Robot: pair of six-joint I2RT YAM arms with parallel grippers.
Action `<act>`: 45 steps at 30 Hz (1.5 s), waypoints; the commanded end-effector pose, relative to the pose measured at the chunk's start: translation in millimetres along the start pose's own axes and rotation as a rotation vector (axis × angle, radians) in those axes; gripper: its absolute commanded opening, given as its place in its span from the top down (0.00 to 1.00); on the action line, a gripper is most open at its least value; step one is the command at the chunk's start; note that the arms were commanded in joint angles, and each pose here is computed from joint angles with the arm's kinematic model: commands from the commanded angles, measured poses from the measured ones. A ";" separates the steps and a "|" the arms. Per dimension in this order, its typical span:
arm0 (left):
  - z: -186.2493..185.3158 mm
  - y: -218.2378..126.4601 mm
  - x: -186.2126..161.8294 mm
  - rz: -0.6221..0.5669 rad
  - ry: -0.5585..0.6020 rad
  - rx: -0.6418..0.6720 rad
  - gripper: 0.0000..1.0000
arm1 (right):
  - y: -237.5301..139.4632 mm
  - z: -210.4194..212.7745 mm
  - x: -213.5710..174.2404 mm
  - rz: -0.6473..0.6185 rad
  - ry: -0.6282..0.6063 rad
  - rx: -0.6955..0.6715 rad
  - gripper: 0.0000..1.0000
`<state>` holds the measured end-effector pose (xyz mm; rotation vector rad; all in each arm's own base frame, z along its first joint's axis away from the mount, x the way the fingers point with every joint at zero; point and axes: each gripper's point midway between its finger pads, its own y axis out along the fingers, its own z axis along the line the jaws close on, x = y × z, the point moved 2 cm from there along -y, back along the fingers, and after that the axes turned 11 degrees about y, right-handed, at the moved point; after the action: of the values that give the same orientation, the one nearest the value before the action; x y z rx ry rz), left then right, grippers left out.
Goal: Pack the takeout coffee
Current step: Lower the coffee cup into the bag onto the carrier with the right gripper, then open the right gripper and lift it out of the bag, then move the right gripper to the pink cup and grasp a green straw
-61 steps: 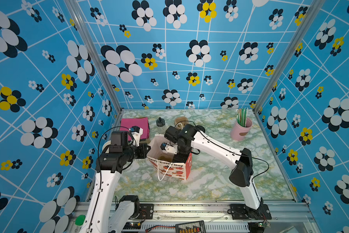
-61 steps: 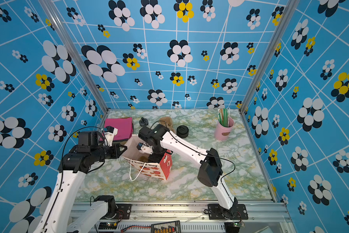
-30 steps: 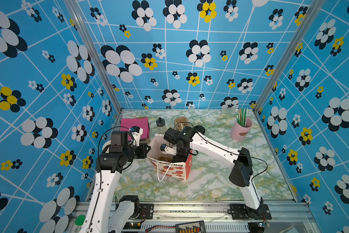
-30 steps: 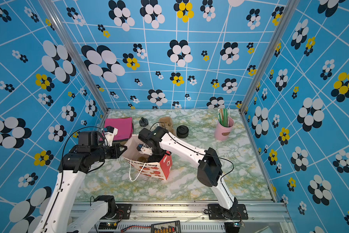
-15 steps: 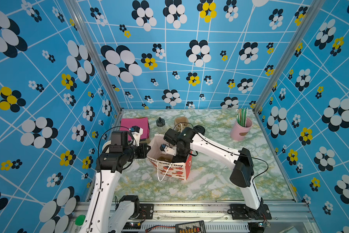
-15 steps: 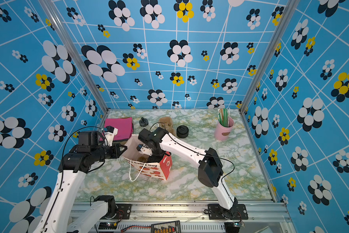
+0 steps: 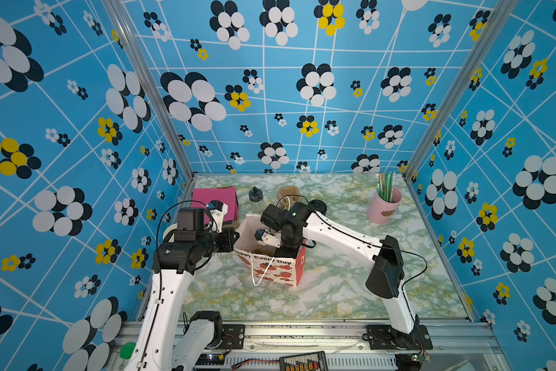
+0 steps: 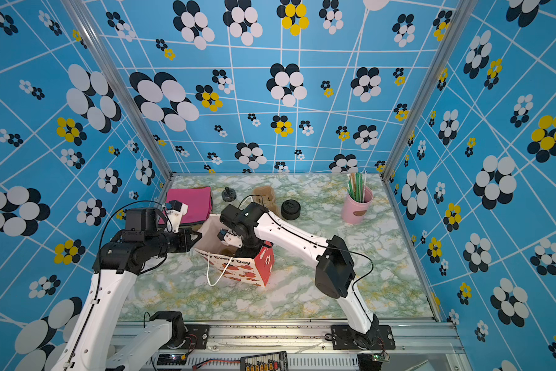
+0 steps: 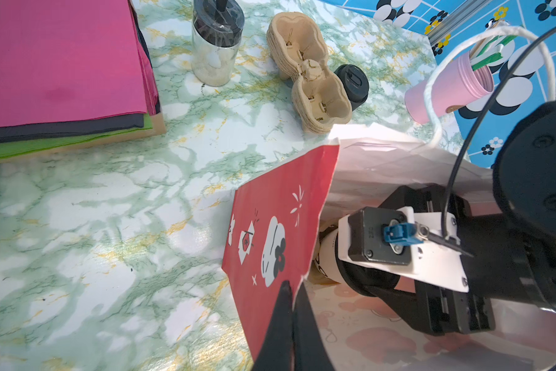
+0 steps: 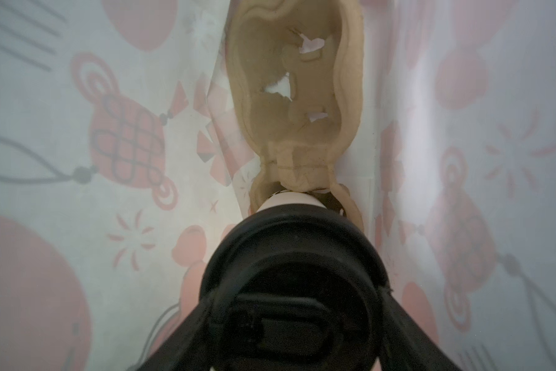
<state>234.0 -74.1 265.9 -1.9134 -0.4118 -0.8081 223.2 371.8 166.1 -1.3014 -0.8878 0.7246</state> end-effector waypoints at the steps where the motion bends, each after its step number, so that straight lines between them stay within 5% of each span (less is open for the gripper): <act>1: 0.4 -1.6 -6.0 0.056 0.021 0.036 1.00 | 2.0 -11.0 -7.3 0.064 -0.012 -0.078 0.19; 8: -5.6 1.1 -5.5 0.092 0.059 0.053 1.00 | -27.3 -3.2 6.0 -0.013 -0.039 -0.072 0.01; 20: -11.4 4.4 -4.1 0.110 0.069 0.052 1.00 | -94.6 10.9 22.8 -0.236 -0.057 -0.024 0.01; 30: -14.4 4.4 -1.9 0.102 0.064 0.046 1.00 | -208.9 12.9 14.8 -0.643 -0.002 -0.034 0.01; 33: -15.5 3.5 -0.2 0.096 0.064 0.042 1.00 | -237.7 -3.0 2.0 -0.787 0.075 -0.101 0.01; 37: -19.2 0.2 6.7 0.074 0.059 0.029 0.79 | -263.4 -54.7 -30.3 -0.903 0.293 -0.197 0.01; 45: -25.4 -5.5 16.2 0.022 0.059 0.005 0.49 | -265.1 -198.1 -111.7 -0.869 0.836 -0.559 0.15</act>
<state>235.3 -91.5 274.8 -1.8662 -0.3344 -0.8063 306.9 178.8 409.1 -1.2248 -0.9686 -0.5595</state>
